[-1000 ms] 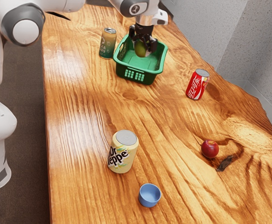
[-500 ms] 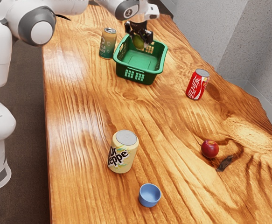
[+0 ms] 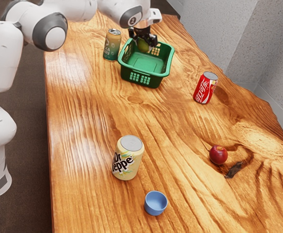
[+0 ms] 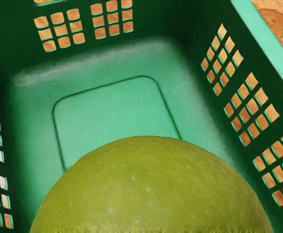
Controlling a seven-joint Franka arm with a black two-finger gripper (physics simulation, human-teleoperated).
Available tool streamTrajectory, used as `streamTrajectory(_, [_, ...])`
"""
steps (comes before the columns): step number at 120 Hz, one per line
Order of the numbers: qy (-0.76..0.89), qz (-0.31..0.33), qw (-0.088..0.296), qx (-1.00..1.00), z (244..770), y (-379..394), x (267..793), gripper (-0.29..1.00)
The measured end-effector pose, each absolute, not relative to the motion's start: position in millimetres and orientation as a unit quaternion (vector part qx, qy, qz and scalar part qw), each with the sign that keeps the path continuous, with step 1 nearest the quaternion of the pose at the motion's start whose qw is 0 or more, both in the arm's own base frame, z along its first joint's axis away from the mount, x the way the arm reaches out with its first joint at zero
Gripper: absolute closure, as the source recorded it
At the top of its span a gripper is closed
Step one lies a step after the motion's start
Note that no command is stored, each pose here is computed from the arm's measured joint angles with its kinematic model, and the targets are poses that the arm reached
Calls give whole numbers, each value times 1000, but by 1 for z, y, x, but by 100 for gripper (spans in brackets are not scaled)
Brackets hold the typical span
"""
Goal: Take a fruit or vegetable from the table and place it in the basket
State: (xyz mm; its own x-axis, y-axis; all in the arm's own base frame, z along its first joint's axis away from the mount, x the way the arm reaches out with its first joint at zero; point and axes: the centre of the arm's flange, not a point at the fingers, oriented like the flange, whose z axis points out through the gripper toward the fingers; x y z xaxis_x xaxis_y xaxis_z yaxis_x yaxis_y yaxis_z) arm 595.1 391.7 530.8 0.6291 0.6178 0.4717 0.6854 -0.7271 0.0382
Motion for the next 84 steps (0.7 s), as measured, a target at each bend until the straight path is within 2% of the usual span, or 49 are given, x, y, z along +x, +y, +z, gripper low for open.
streamTrajectory(25, [-361, -250, 67, -896, 515, 402, 620, 26])
streamTrajectory(64, [-363, -260, 53, -893, 527, 398, 618, 6])
streamTrajectory(66, [-359, -264, 56, -893, 544, 392, 614, 6])
streamTrajectory(70, [-337, -273, 65, -899, 610, 347, 598, 5])
streamTrajectory(76, [-269, -302, 61, -912, 738, 220, 559, 4])
streamTrajectory(80, [-204, -316, 45, -925, 807, 112, 534, 4])
streamTrajectory(84, [-127, -290, 3, -949, 820, 8, 522, 4])
